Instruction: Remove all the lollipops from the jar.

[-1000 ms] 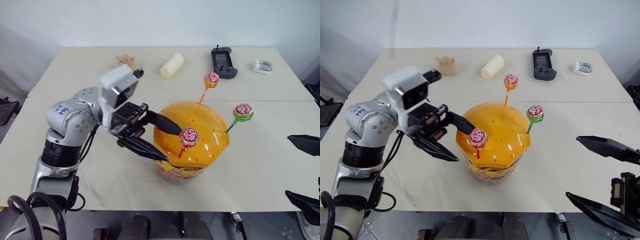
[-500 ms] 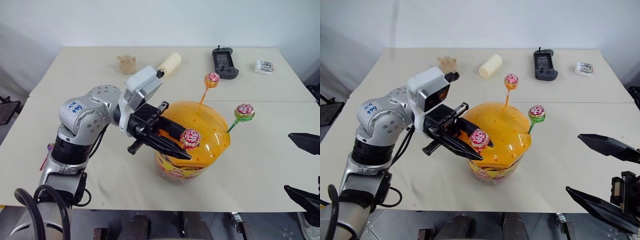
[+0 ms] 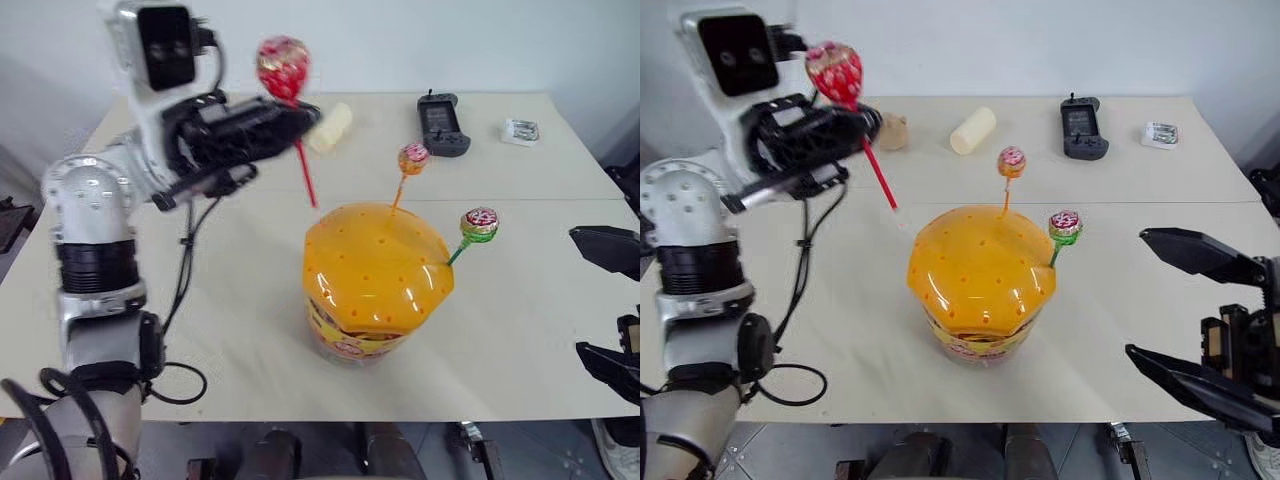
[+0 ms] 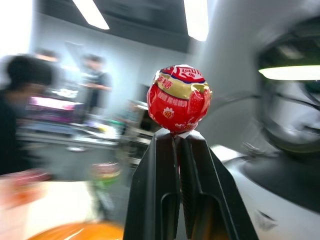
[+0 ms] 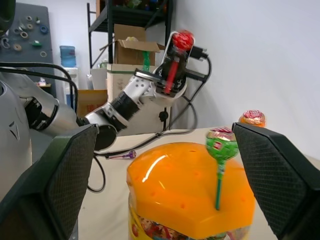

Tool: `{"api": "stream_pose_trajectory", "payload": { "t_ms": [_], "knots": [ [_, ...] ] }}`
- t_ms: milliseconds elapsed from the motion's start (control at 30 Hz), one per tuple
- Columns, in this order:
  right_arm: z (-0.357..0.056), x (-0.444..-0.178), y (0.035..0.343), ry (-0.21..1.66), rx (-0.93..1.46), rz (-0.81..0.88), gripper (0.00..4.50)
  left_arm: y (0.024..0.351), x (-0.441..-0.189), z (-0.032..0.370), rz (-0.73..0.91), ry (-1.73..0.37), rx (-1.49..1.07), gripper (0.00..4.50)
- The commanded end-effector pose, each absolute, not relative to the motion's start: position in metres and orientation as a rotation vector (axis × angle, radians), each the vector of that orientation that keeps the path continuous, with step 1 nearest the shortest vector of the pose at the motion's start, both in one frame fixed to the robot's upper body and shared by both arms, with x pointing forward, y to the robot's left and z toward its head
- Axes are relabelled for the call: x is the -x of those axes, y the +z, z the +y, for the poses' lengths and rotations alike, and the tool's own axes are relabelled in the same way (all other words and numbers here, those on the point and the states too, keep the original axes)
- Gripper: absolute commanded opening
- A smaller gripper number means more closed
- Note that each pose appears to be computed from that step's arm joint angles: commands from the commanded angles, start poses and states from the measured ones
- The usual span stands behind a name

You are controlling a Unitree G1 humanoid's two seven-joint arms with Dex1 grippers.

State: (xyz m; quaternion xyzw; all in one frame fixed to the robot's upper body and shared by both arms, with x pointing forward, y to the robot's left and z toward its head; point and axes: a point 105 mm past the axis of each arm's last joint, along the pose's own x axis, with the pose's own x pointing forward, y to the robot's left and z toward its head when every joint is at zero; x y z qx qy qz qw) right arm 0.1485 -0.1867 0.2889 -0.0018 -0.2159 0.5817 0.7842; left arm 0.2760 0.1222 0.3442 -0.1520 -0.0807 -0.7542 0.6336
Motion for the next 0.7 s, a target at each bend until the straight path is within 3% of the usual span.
{"api": "stream_pose_trajectory", "payload": {
  "t_ms": [33,133,300,367,500,633,700],
  "knots": [
    [-0.187,-0.151,0.288,1.301,0.028,-0.466,4.50,0.318,-0.306,0.164,-0.159,-1.354,0.176,0.01],
    [-0.189,-0.158,0.281,1.338,0.038,-0.439,4.50,0.259,-0.323,0.232,-0.002,-0.941,0.075,0.01],
    [-0.195,-0.167,0.277,1.362,0.046,-0.407,4.50,0.194,-0.308,0.307,0.176,-0.549,0.087,0.01],
    [-0.190,-0.156,0.275,1.379,0.053,-0.398,4.50,0.169,-0.296,0.333,0.254,-0.413,0.086,0.01],
    [-0.184,-0.151,0.267,1.386,0.038,-0.333,4.50,0.131,-0.270,0.327,0.402,-0.486,0.091,0.01],
    [-0.183,-0.157,0.260,1.369,-0.010,-0.251,4.50,0.120,-0.274,0.336,0.412,-0.418,0.113,0.01],
    [-0.183,-0.161,0.260,1.338,-0.012,-0.243,4.50,0.120,-0.278,0.339,0.404,-0.399,0.088,0.54]
  ]
}}
